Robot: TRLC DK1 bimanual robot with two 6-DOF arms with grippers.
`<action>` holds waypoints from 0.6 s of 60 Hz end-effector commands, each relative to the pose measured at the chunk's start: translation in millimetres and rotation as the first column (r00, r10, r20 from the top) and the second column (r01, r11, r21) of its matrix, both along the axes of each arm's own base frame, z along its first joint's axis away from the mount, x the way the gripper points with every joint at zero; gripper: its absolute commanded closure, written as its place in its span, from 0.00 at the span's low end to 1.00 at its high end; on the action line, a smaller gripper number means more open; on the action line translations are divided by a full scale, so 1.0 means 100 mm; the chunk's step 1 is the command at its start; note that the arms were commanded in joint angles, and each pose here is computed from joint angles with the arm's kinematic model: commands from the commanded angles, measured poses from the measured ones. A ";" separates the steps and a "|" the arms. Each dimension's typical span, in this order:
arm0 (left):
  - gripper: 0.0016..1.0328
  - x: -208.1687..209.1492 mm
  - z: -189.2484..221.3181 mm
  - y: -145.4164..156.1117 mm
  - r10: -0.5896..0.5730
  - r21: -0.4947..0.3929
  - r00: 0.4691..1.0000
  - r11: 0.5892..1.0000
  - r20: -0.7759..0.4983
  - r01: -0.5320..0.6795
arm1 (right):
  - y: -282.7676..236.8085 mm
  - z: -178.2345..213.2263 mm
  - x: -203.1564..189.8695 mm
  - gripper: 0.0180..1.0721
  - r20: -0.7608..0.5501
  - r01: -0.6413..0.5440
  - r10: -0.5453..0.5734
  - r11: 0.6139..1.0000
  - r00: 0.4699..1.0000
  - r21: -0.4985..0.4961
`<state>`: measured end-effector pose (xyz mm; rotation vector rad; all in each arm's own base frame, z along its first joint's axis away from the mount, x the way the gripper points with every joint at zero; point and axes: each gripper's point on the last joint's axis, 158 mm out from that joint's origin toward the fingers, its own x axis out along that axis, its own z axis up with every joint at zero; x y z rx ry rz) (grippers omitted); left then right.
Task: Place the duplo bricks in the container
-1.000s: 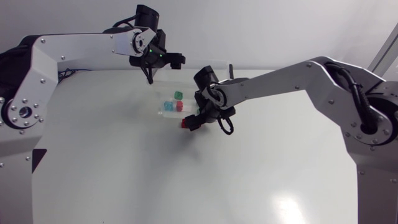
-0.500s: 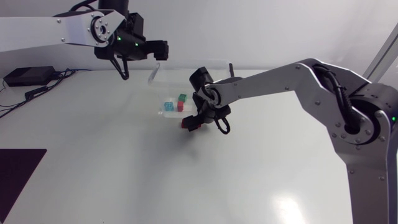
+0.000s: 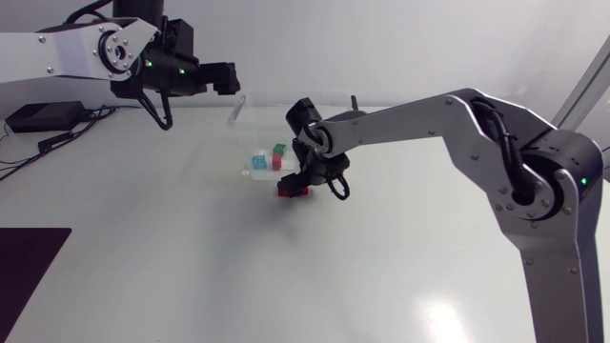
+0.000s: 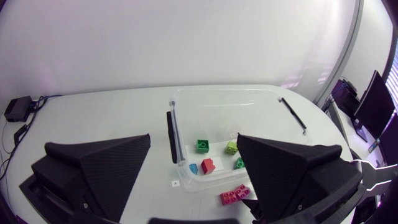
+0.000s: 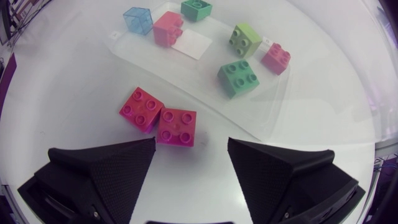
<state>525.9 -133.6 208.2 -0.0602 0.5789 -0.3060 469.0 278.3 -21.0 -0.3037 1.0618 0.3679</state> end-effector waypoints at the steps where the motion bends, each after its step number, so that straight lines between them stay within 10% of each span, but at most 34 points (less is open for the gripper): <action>1: 0.06 -0.05 0.09 0.05 -0.004 -0.003 1.000 1.000 0.024 0.004 | 0.03 -0.13 -0.05 0.33 -0.032 -0.008 0.008 1.000 0.999 -0.017; 36: 0.06 -0.14 0.19 0.10 -0.006 -0.007 0.999 1.000 0.051 0.006 | 0.25 -0.17 -0.20 0.49 -0.076 -0.058 0.056 0.998 0.995 -0.013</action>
